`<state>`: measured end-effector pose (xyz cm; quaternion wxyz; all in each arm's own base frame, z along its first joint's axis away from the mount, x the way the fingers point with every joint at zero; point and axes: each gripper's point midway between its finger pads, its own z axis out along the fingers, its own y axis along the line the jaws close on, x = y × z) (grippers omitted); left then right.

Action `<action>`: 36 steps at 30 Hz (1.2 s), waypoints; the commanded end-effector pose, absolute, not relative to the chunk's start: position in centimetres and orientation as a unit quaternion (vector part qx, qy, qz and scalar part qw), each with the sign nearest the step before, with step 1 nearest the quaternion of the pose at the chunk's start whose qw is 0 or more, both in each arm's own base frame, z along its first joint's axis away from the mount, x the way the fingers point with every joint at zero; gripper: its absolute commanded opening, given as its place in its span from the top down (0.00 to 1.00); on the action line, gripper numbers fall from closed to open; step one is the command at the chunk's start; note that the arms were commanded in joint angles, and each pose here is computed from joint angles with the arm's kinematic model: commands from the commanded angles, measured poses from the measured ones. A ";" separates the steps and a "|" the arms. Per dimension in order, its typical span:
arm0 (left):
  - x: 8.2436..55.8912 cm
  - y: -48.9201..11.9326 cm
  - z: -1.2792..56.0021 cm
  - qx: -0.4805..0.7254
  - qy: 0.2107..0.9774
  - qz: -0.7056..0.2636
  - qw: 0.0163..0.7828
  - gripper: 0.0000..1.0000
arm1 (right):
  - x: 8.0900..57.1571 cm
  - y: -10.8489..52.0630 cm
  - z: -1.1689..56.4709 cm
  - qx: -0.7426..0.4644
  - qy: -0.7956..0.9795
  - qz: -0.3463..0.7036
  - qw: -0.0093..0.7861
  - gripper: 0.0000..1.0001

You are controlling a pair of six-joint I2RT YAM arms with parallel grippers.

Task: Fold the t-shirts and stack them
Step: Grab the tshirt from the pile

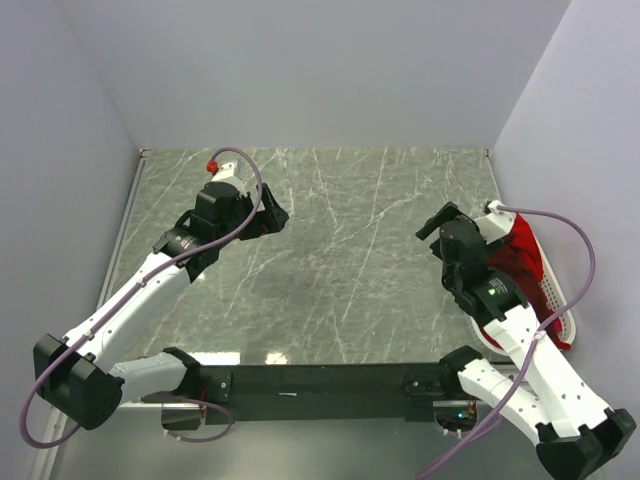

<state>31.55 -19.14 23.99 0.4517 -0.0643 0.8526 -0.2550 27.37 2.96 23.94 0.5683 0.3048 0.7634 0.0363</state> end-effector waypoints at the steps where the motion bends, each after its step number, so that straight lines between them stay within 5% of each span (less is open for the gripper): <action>1: 31.2 -19.5 25.5 -0.048 0.842 -0.271 0.464 0.01 | 27.3 1.6 25.2 0.330 0.754 -0.001 0.567 0.00; 11: 31.2 -19.6 25.0 -0.052 0.846 -0.270 0.456 0.01 | 25.8 -6.5 23.1 0.477 0.743 -0.188 0.430 0.00; 31: 30.9 -20.0 23.9 -0.057 0.850 -0.282 0.442 0.01 | 27.7 -13.8 11.1 0.605 0.704 -0.168 0.331 0.03; 34: 30.8 -20.2 24.1 -0.052 0.849 -0.289 0.440 0.01 | 27.8 -13.9 9.2 0.608 0.707 -0.177 0.315 0.10; 36: 30.8 -20.2 24.2 -0.052 0.849 -0.286 0.441 0.01 | 27.8 -14.0 8.8 0.608 0.709 -0.185 0.305 0.27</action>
